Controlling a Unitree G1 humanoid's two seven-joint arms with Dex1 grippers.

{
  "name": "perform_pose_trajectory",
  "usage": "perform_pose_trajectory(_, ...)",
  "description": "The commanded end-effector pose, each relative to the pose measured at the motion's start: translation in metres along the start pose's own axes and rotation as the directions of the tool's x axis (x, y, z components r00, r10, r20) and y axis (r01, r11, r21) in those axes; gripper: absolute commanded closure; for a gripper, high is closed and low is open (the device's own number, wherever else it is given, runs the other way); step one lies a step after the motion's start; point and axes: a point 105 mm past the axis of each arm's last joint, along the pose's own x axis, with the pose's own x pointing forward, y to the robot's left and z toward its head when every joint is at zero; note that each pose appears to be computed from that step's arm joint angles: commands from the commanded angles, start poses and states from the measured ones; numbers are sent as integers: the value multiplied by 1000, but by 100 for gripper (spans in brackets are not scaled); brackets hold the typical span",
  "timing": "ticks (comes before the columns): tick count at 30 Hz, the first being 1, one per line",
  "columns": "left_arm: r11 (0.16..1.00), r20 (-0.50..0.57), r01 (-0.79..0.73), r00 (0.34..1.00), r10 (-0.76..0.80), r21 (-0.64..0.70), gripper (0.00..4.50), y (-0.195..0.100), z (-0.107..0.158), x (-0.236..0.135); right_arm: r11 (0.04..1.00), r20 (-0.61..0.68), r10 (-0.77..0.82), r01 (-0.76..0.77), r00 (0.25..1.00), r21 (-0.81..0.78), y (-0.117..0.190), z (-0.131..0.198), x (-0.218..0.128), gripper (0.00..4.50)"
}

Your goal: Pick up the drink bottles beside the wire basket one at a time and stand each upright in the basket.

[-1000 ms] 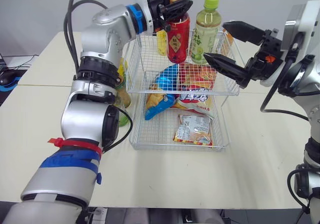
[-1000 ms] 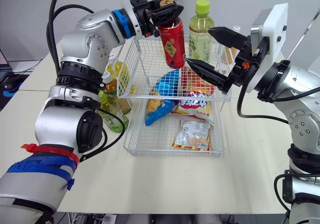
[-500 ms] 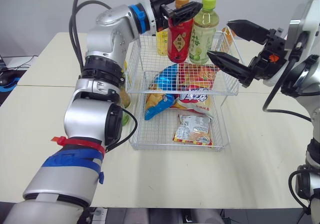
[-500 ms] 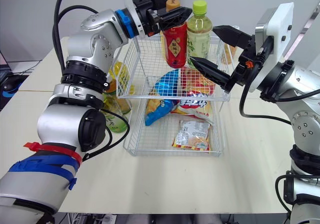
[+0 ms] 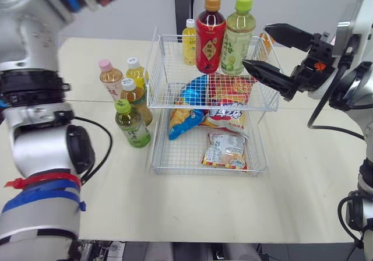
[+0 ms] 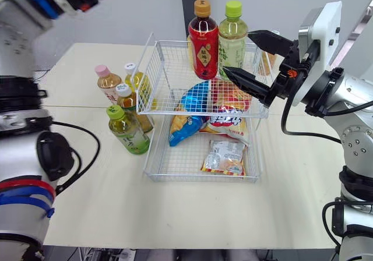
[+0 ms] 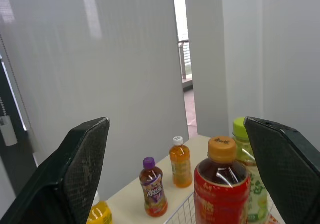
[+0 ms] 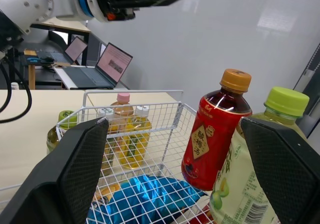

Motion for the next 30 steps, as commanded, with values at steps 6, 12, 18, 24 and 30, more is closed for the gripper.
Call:
perform_pose_trajectory(6, 898, -84, -438, 894, 440, 46, 2, 60, -9, -136, 997, 23, -35, 37, 999, -66, -9, 19, -13, 0)
perform_pose_trajectory(12, 839, -313, -539, 785, 534, 78, 2, 47, -90, -201, 998, 23, 59, -58, 998, -29, 1, 17, -8, 0)
perform_pose_trajectory(18, 807, -384, -590, 737, 556, 37, 2, 11, -124, -233, 956, 41, 289, -291, 956, 40, 28, 14, 11, 0)
perform_pose_trajectory(24, 777, -379, -629, 721, 581, -5, 2, -18, -132, -243, 916, 56, 391, -395, 919, 78, 35, 11, 21, 0)
perform_pose_trajectory(30, 770, -359, -638, 718, 597, 3, 2, -26, -130, -236, 910, 65, 403, -408, 913, 78, 34, 8, 26, 0)
